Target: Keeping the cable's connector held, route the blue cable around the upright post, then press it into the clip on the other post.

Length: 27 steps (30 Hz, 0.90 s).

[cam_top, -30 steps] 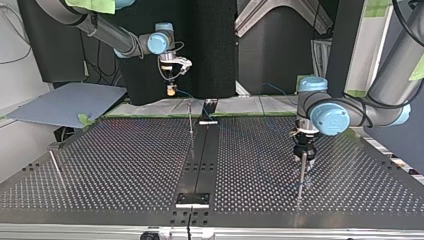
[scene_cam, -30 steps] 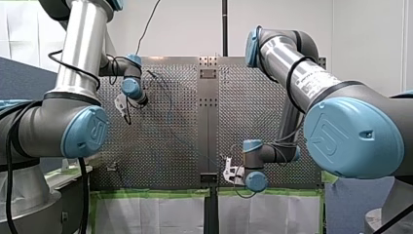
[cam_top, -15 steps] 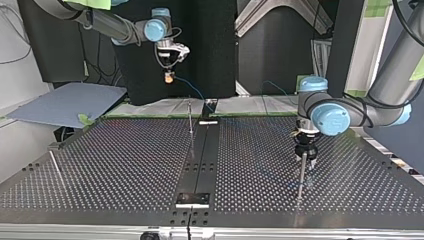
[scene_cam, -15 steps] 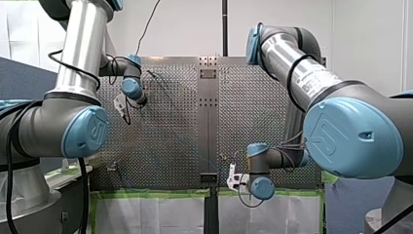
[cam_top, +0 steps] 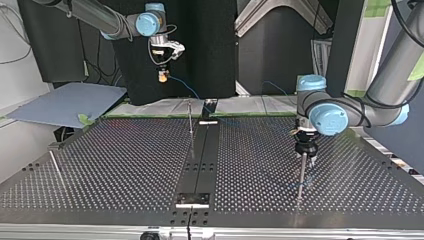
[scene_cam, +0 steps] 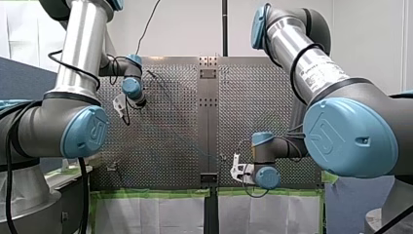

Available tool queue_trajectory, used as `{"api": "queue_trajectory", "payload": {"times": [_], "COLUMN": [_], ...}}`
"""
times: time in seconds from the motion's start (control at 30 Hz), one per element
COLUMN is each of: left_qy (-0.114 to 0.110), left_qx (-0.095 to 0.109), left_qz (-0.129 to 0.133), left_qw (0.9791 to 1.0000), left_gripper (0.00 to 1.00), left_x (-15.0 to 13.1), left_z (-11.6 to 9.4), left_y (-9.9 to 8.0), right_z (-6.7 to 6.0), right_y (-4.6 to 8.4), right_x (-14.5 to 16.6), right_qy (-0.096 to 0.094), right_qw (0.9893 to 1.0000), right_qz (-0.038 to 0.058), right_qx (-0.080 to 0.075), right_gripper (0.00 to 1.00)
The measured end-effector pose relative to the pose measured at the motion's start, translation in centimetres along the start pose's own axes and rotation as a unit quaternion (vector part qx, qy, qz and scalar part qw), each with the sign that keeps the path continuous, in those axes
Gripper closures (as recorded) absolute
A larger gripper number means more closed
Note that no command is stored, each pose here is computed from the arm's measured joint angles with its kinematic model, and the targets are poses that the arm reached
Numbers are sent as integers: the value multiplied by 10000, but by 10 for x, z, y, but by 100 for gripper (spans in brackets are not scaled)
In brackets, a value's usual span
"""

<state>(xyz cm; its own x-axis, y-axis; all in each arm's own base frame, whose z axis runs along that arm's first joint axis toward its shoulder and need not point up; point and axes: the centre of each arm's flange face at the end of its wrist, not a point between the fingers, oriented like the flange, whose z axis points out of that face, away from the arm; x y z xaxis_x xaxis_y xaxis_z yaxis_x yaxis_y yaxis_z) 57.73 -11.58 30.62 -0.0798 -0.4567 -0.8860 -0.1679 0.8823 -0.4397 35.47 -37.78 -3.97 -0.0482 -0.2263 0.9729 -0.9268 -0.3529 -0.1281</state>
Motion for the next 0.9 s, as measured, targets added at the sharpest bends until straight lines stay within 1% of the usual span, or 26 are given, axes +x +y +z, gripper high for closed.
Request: {"api": "queue_trajectory", "payload": {"times": [0.1, 0.2, 0.3, 0.4, 0.53, 0.7, 0.8, 0.9], "left_qy": [10, 61, 97, 155, 353, 587, 753, 921], "left_qx": [-4, 43, 178, 321, 417, 341, 284, 227], "left_qz": [-1, -72, -208, -361, -565, -804, -968, -1135], "left_qw": [10000, 9999, 9996, 9987, 9969, 9944, 9920, 9890], "left_gripper": [0, 0, 0, 0, 0, 0, 0, 0], "left_x": [1, 3, 5, 6, 8, 11, 12, 13], "left_z": [-1, -2, -3, -3, -5, -8, -10, -13], "left_y": [-1, -4, -9, -12, -13, -8, -4, -1], "right_z": [0, 1, 1, 1, 1, 1, 1, 1], "right_y": [1, 0, 0, 0, -1, -1, -1, -1], "right_x": [1, 1, 1, 1, 2, 1, 2, 2], "right_qy": [19, 25, 28, 33, 37, 38, 42, 47], "right_qw": [10000, 10000, 10000, 9999, 9999, 9999, 9999, 9999], "right_qz": [-31, -67, -83, -86, -88, -93, -94, -94], "right_qx": [1, 18, 41, 67, 81, 88, 91, 93], "right_gripper": [100, 100, 100, 100, 100, 100, 100, 100]}}
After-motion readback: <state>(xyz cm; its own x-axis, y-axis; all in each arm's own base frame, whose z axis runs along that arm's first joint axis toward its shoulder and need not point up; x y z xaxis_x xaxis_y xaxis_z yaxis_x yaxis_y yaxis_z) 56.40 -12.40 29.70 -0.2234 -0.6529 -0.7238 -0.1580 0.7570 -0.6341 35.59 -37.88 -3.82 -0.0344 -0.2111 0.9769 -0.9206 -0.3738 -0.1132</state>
